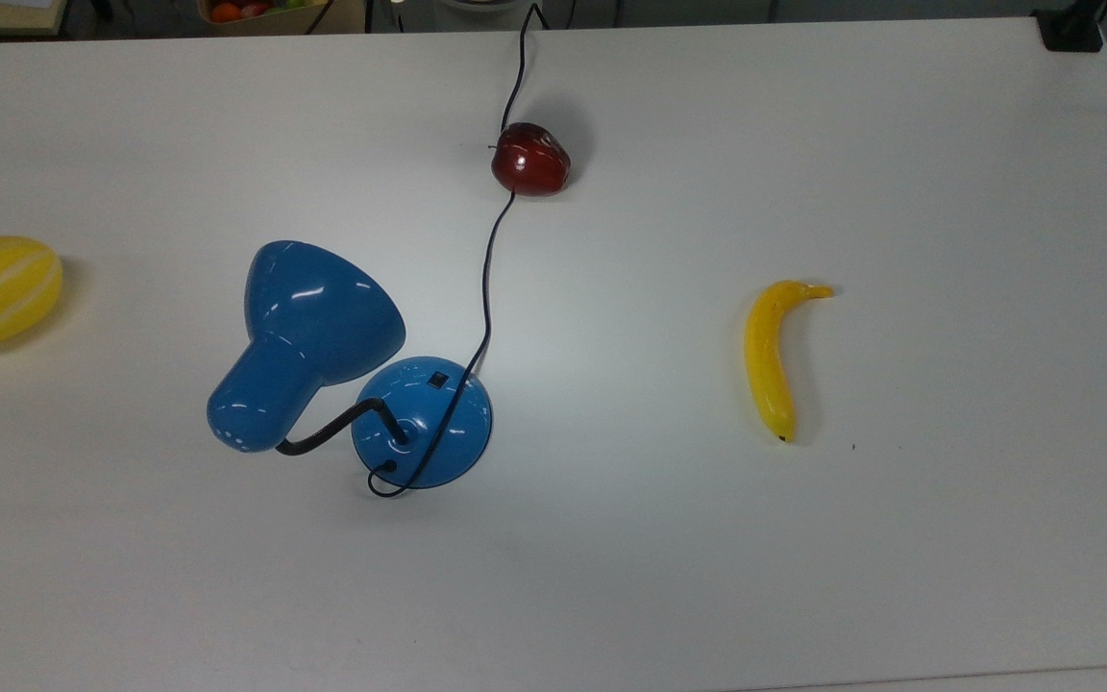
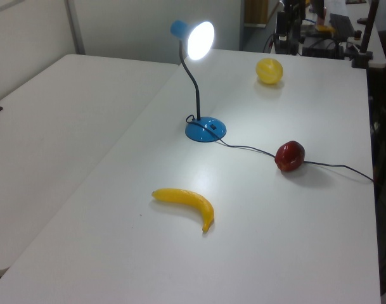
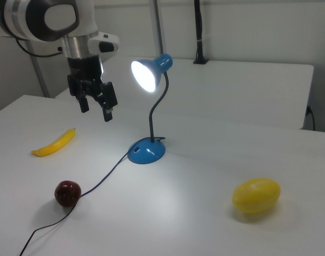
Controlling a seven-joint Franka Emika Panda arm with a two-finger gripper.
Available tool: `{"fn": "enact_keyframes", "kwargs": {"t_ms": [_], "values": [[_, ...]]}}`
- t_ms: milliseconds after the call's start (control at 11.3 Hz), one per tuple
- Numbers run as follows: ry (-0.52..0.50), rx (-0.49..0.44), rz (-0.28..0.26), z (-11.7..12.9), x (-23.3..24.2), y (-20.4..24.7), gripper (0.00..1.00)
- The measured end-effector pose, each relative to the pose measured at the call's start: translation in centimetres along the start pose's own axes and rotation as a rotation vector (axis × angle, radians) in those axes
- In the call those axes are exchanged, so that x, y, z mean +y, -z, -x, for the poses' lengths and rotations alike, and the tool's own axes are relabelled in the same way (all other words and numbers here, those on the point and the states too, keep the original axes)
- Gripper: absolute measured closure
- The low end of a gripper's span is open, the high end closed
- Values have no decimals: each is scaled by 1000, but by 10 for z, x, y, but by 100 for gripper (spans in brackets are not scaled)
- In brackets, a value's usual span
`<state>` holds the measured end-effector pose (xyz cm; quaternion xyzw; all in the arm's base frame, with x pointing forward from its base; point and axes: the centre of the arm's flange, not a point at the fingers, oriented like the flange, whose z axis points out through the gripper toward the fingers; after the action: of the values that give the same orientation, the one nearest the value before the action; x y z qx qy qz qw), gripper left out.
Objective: Turn off lamp
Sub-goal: 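Move the gripper over the blue lamp's round base toward its switch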
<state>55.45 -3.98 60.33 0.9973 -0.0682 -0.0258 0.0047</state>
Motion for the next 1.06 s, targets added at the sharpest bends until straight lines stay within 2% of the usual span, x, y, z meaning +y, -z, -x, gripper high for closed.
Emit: {"fn": "enact_keyframes", "kwargs": {"t_ms": [265,531,707,796,1061], "values": [[12,-3,4,-1,-6,-4,0],[7,36,3,-7,-4,-6,0],[-5,32,3,-8,3,-8,4],[-4,40,2,-9,3,-10,17],[22,54,-5,-17,0,-32,69]]}}
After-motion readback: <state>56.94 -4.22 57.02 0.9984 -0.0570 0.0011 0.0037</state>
